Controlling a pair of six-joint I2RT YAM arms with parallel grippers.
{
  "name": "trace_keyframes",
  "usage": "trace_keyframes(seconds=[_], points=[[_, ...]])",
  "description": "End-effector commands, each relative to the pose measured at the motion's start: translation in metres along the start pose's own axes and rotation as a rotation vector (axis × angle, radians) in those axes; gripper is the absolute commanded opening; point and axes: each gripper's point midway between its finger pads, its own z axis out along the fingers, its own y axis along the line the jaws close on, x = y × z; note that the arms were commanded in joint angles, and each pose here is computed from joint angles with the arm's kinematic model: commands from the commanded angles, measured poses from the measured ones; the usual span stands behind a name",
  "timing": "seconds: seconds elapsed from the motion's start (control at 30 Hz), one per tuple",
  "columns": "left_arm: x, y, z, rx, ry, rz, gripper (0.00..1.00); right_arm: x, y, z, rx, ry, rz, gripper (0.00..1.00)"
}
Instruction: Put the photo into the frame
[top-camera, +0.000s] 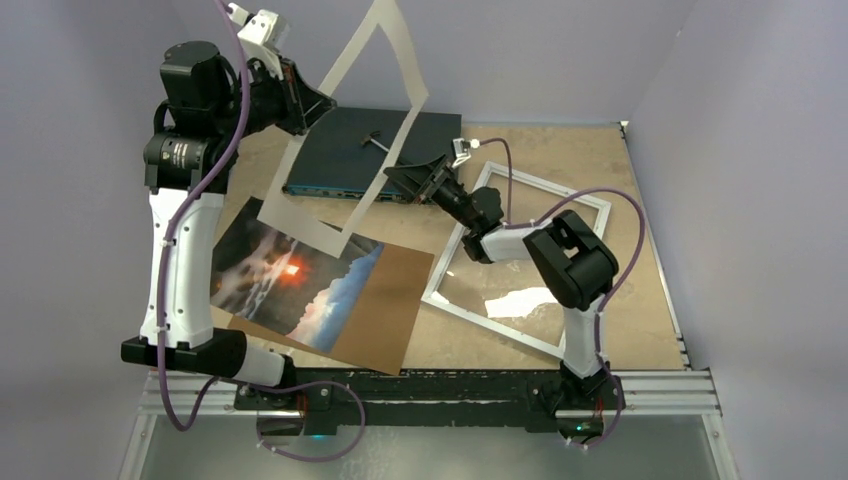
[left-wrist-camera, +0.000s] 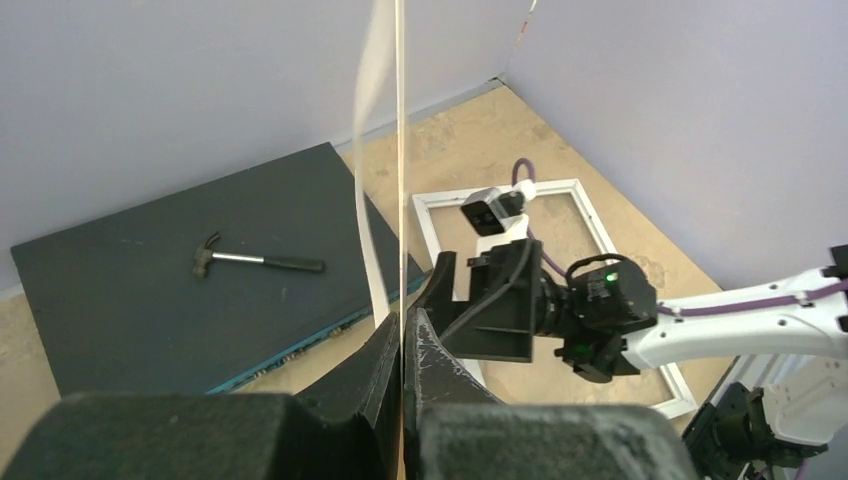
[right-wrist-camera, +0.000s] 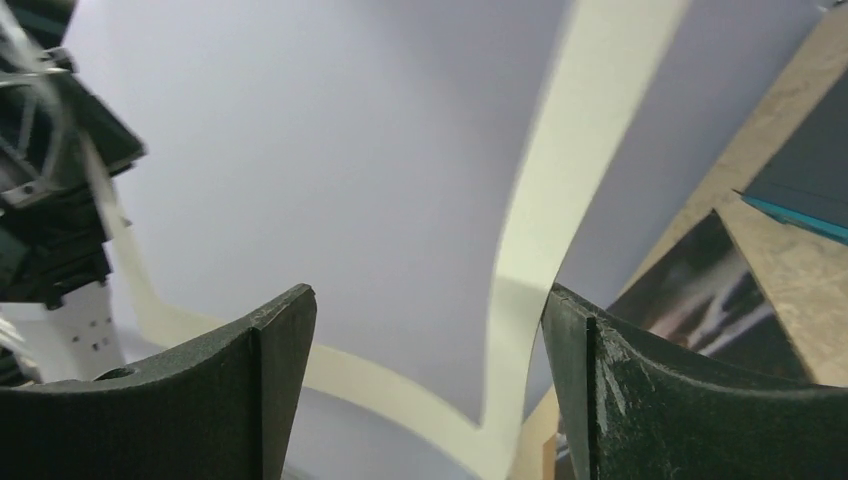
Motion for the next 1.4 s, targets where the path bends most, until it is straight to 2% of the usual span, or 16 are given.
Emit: trace_keyframes(seconds=[0.0, 0.3, 0.5, 0.6, 0.97, 1.37], points=[[-0.009, 0.006, -0.003, -0.041, -0.045, 0.014, 0.0, -0.015, 0.158, -0.037, -0.586, -0.105, -0.259, 0.83], [-0.02, 0.002, -0.007, -0.031, -0.069, 0.018, 0.0, -0.01, 0.137, -0.035, -0.548, -0.081, -0.211, 0.78], [-0.017, 0.006, -0.007, -0.054, -0.067, 0.019, 0.0, -0.013, 0.149, -0.037, -0.566, -0.085, -0.204, 0.6], [-0.021, 0.01, -0.01, -0.083, -0.083, 0.034, 0.0, -0.017, 0.164, -0.045, -0.583, -0.096, -0.232, 0.52], [-0.024, 0.018, -0.015, -0.141, -0.109, 0.069, 0.0, -0.013, 0.209, -0.083, -0.6, -0.13, -0.358, 0.38], [-0.013, 0.022, -0.011, -0.144, -0.094, 0.055, 0.0, -0.027, 0.227, -0.111, -0.446, -0.256, -0.48, 0.26]])
